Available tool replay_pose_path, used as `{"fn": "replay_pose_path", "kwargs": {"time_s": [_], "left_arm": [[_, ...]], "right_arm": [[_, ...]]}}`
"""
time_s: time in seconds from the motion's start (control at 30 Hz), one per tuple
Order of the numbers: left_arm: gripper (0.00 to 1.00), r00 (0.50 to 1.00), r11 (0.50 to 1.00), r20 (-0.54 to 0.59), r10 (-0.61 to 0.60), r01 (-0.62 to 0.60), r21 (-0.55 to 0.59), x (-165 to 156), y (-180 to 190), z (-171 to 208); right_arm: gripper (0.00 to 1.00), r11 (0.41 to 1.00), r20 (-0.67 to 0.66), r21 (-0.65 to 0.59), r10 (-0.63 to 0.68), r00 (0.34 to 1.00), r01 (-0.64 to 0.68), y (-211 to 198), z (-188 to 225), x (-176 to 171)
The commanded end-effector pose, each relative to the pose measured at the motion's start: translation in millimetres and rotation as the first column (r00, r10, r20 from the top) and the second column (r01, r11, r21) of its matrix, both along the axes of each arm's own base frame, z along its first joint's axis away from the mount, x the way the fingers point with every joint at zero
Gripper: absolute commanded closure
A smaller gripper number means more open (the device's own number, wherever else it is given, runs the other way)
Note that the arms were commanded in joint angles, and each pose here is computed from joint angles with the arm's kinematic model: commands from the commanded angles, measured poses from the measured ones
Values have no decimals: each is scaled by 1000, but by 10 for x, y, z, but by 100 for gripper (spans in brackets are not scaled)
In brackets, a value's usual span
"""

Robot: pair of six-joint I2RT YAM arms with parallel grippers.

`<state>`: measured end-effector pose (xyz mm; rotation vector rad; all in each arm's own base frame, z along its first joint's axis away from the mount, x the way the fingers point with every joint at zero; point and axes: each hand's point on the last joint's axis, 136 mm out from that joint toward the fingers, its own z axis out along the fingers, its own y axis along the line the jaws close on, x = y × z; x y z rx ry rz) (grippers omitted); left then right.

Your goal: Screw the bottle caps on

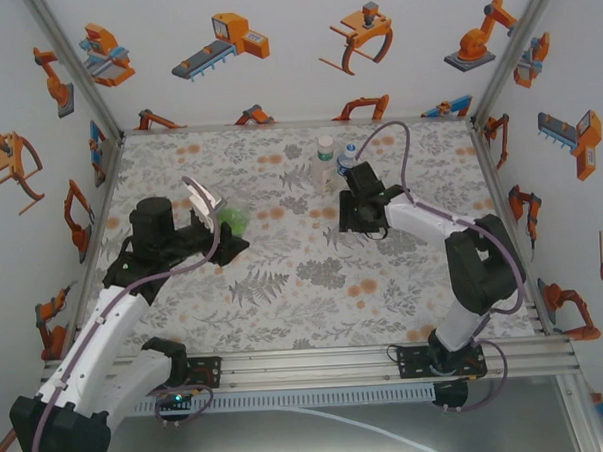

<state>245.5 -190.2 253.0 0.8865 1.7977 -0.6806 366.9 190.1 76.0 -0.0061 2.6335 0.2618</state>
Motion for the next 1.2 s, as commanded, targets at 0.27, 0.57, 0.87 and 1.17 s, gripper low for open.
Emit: {"fn": "replay_pose_path", "kwargs": {"time_s": [0.27,0.57,0.87,1.17], "left_arm": [[100,999,999,44,26,-27,21,41,52,56],[100,999,999,36,25,-26,26,47,49,42],[100,999,999,33,25,-25,26,48,47,36],[100,999,999,34,26,-27,31,48,53,32]], "right_arm": [[51,999,-76,-46,-6,997,3,28,-205,84],[52,997,-140,-77,-9,990,-2,-18,-349,-13],[55,997,-159,-74,-5,987,-6,-6,-424,-35],[63,998,-166,-69,1,986,-13,10,-443,-50]]}}
